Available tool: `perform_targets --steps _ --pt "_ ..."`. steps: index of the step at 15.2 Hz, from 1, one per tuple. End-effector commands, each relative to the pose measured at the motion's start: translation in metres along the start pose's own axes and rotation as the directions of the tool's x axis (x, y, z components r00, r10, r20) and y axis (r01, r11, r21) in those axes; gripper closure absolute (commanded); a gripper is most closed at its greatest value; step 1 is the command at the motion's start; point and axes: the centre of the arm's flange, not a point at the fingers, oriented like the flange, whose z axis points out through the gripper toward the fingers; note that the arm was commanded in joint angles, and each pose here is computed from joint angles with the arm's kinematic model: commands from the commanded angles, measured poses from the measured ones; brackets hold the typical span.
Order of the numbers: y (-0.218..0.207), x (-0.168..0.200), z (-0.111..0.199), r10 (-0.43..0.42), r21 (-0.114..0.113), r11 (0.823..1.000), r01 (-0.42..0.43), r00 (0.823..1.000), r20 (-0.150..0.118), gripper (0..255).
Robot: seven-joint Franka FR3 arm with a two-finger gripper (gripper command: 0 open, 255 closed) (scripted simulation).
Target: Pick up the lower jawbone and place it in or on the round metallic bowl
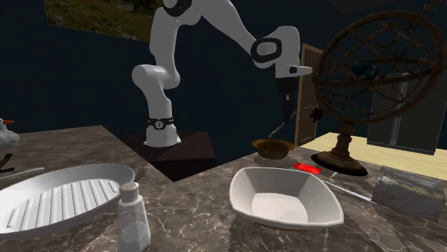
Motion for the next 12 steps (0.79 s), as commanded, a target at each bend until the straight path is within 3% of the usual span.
perform_targets --steps 1,8,9,10,11,12 --pt "-0.007 -0.006 0.026 -0.004 -0.002 1.000 0.004 0.997 0.080 255" --pt "-0.008 -0.009 0.063 -0.004 -0.002 1.000 0.004 0.997 0.080 255" --pt "-0.014 0.029 0.016 0.000 0.030 1.000 0.007 0.971 -0.240 255" --pt "-0.014 0.029 0.016 0.000 0.030 1.000 0.007 0.971 -0.240 0" --pt "-0.048 0.029 0.017 0.176 -0.121 0.972 -0.201 0.966 -0.189 0" --pt "-0.082 0.036 0.022 0.352 -0.276 0.880 -0.386 0.921 -0.165 0"
